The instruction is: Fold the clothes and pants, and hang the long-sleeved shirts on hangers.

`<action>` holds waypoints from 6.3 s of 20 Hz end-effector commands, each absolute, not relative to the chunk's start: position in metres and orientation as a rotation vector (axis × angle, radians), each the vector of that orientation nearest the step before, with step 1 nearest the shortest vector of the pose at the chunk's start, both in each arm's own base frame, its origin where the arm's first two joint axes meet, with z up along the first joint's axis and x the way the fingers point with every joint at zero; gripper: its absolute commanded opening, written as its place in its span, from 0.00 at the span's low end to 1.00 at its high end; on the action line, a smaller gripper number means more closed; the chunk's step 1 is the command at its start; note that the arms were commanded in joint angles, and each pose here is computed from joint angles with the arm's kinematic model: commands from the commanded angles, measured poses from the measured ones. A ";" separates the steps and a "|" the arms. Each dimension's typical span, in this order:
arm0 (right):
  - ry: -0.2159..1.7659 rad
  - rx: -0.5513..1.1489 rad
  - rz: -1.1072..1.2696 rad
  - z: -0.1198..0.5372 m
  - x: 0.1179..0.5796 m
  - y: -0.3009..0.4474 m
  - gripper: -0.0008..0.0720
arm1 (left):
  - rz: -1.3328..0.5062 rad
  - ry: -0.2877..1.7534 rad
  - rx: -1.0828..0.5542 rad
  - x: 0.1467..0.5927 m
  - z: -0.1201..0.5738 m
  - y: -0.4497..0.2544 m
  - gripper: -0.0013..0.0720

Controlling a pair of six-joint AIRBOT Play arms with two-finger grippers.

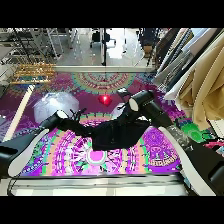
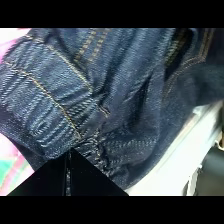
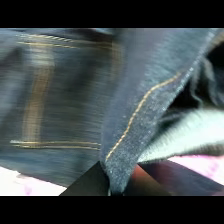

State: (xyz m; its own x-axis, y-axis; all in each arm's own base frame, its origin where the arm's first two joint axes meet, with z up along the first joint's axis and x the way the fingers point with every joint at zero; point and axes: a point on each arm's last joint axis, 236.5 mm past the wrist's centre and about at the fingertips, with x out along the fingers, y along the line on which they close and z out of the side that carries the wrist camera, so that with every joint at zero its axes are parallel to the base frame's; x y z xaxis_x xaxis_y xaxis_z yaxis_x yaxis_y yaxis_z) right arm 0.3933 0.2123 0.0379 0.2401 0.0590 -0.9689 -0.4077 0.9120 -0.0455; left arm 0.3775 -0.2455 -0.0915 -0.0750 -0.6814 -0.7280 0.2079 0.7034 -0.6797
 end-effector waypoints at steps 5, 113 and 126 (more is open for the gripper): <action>1.092 -0.282 0.630 0.048 0.361 0.352 0.04 | -0.743 1.498 -0.426 0.376 -0.097 -0.244 0.02; 1.048 0.992 -1.243 -0.010 -0.008 -0.298 0.96 | -1.015 1.108 -0.233 0.314 0.137 -0.190 0.03; 0.892 0.809 -0.375 0.165 0.231 -0.204 0.96 | -0.905 1.136 -0.130 0.324 0.115 -0.167 0.03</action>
